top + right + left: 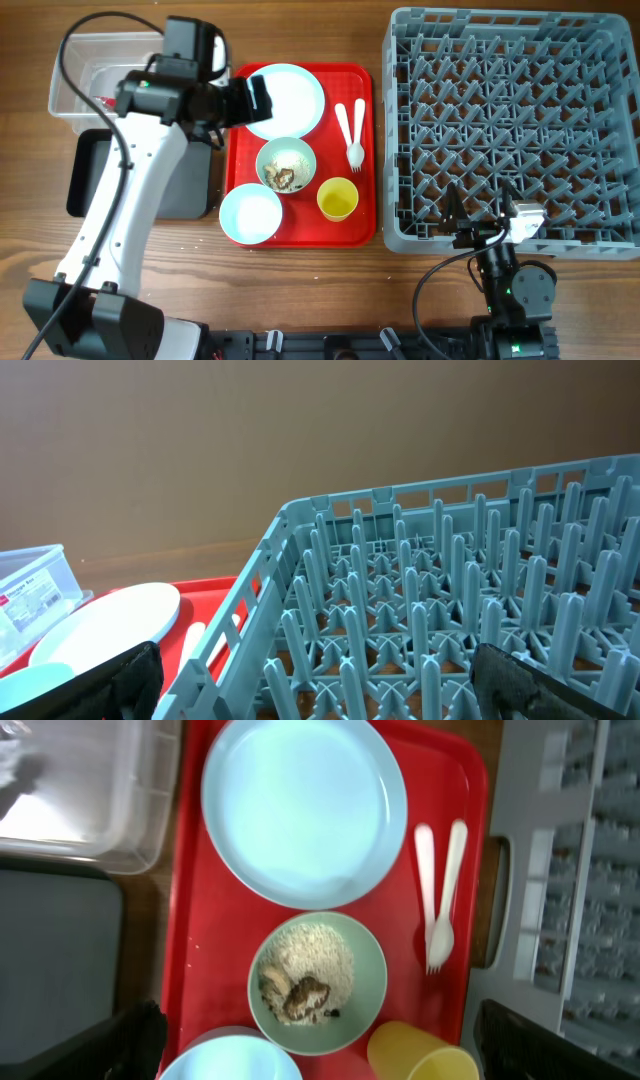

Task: Sort waste into correct bins and load items into the dishwasher rack
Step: 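Reach the left gripper to the green bowl rim and grasp it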

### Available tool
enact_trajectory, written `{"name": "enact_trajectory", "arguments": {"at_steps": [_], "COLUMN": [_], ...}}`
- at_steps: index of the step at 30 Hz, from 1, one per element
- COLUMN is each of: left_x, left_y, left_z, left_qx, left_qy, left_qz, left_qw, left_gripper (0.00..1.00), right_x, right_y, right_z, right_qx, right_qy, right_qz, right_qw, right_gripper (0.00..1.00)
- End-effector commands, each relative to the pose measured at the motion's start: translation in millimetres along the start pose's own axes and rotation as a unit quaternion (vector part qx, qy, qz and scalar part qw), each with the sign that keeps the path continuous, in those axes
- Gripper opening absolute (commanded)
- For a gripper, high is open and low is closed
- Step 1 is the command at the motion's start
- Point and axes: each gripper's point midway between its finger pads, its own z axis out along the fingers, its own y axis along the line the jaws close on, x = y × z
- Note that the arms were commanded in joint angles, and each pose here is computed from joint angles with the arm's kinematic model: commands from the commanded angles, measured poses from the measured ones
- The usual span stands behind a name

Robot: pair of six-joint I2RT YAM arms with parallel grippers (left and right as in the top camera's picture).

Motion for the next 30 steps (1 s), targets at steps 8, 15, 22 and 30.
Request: {"name": "enact_trajectory", "arguments": {"at_steps": [8,15,22,30], "left_x": [51,85,112,125], "left_y": [-57,-54,-57,-57], "left_z": [75,134,160,186], "left_qx": [0.008,-0.027,-0.043,-0.055], "left_qy": [0.093,0.16,0.199,0.212], "left_qz": [0.156,0.175,0.168,0.149], "left_qw": [0.983,0.971,0.964,0.964], "left_gripper": [0.98,0.88,0.74,0.52], "right_x": [-1,-1,-1,-1], "right_y": [3,3,3,3], "right_z": [0,0,0,0], "right_qx": [-0.009,-0.009,-0.009,-0.009], "right_qy": [-0.001,-0.001,-0.001,-0.001], "right_qz": [0.046,0.055,0.055,0.055], "right_qw": [0.999,0.998,0.998,0.998], "right_gripper": [1.0,0.99,1.0,1.0]}}
